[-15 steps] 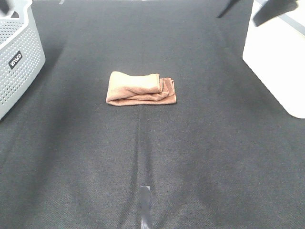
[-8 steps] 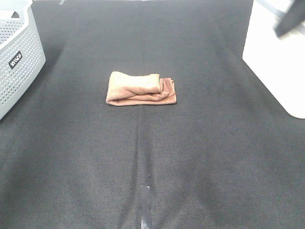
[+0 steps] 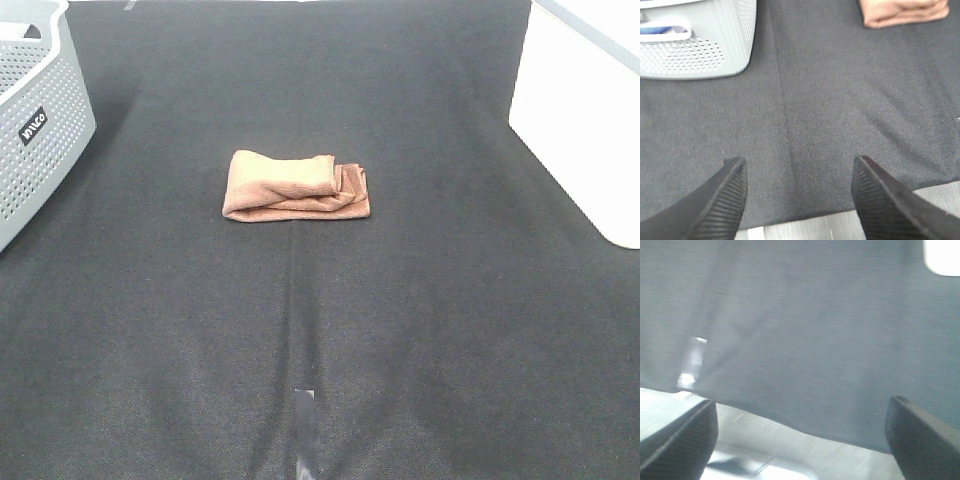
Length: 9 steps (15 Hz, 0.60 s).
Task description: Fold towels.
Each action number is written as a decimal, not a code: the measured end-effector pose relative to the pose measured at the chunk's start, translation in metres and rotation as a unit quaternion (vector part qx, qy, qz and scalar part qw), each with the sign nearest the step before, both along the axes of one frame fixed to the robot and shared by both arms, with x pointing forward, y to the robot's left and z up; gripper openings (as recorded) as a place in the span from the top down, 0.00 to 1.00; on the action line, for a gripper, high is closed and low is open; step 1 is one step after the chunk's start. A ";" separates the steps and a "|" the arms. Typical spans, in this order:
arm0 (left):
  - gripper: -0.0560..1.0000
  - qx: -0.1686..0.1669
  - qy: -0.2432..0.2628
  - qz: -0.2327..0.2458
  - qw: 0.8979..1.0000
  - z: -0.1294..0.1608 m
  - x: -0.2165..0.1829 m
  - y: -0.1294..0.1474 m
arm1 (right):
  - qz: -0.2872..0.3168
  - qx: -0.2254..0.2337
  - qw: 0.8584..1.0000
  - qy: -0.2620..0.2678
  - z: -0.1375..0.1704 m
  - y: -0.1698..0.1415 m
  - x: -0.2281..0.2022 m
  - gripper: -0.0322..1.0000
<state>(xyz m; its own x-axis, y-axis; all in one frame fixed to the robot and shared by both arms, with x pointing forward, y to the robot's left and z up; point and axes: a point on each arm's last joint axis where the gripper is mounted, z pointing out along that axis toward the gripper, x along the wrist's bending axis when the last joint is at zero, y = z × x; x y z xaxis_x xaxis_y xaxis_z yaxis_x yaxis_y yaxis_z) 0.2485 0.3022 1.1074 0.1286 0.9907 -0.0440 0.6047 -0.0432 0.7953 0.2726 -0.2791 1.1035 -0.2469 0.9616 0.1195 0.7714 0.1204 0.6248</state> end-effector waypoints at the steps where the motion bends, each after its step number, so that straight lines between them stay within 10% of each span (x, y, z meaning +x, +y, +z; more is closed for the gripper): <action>1: 0.39 0.001 -0.021 -0.011 1.000 -0.008 -0.011 0.001 | -0.005 -0.007 1.000 -0.027 -0.008 -0.004 -0.015 0.14; 5: 0.39 0.007 -0.069 -0.060 0.996 -0.034 -0.032 -0.001 | -0.011 -0.010 0.989 -0.144 -0.032 -0.012 -0.046 0.14; 9: 0.39 0.010 -0.074 -0.086 0.993 -0.051 -0.020 -0.007 | 0.016 -0.011 0.988 -0.150 -0.057 -0.009 -0.047 0.14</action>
